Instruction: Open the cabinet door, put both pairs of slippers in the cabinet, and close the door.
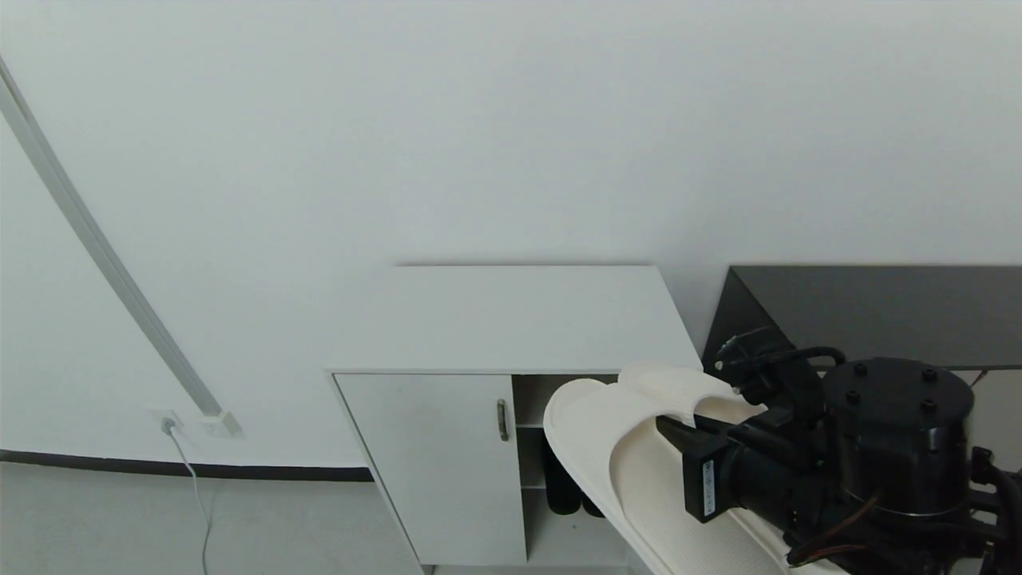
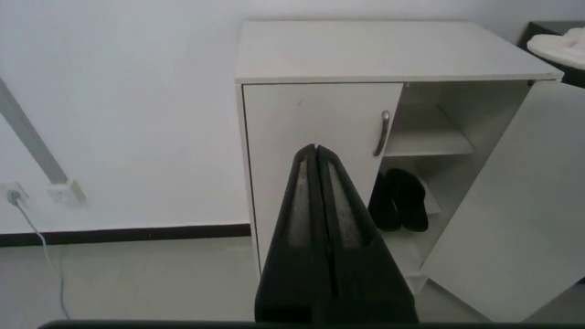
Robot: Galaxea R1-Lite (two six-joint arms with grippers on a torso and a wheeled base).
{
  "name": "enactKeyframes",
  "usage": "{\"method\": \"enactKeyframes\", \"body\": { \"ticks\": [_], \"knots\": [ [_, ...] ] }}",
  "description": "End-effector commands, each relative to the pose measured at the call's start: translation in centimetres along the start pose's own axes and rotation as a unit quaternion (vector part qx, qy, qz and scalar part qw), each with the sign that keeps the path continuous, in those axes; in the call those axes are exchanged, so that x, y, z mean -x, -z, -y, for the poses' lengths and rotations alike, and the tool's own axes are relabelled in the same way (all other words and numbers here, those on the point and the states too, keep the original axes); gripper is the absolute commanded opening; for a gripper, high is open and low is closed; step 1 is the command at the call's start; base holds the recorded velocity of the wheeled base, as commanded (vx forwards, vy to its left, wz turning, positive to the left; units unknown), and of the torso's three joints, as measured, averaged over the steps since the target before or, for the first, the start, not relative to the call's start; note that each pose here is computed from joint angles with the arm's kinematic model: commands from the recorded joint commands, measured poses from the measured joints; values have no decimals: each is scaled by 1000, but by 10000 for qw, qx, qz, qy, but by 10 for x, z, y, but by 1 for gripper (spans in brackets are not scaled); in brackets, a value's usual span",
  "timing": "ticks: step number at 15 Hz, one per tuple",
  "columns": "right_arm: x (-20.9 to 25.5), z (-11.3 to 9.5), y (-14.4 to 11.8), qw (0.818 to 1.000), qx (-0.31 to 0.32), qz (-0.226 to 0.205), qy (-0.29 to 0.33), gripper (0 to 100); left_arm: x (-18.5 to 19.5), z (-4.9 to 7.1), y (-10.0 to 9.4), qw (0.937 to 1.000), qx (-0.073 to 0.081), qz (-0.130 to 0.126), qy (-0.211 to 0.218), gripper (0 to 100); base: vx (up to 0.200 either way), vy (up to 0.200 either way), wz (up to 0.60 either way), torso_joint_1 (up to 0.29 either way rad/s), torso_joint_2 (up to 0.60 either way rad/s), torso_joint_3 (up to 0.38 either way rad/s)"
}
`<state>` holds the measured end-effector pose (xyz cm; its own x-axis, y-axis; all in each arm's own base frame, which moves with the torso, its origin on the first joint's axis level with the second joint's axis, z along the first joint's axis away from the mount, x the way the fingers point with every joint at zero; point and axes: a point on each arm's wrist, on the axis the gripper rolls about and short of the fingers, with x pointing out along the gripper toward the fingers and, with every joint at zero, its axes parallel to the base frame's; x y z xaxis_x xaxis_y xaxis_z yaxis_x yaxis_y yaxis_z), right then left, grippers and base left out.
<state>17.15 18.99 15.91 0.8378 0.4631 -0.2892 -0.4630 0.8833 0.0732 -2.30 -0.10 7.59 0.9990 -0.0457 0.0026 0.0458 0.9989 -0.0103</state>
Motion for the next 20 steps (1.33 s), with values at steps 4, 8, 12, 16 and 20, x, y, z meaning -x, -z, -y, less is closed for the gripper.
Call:
{"method": "enactKeyframes", "body": {
  "ticks": [4,8,12,16,20],
  "knots": [
    [-1,0,2,10000,14,-45,14,0,0,0,0,10000,2,-5,-6,0,0,0,0,0,0,0],
    [0,1,8,9999,116,-128,-10,0,0,0,0,10000,9,-5,-6,0,0,0,0,0,0,0],
    [1,1,9,9999,164,16,-28,0,0,0,0,10000,2,-5,1,0,0,0,0,-130,286,156],
    [0,1,11,9998,189,-26,-20,0,0,0,0,10000,9,-5,-6,0,0,0,0,-156,353,192],
    [-2,1,13,9998,202,-62,-14,0,0,0,0,10000,9,-5,-6,0,0,0,0,-161,371,205]
  ]
}}
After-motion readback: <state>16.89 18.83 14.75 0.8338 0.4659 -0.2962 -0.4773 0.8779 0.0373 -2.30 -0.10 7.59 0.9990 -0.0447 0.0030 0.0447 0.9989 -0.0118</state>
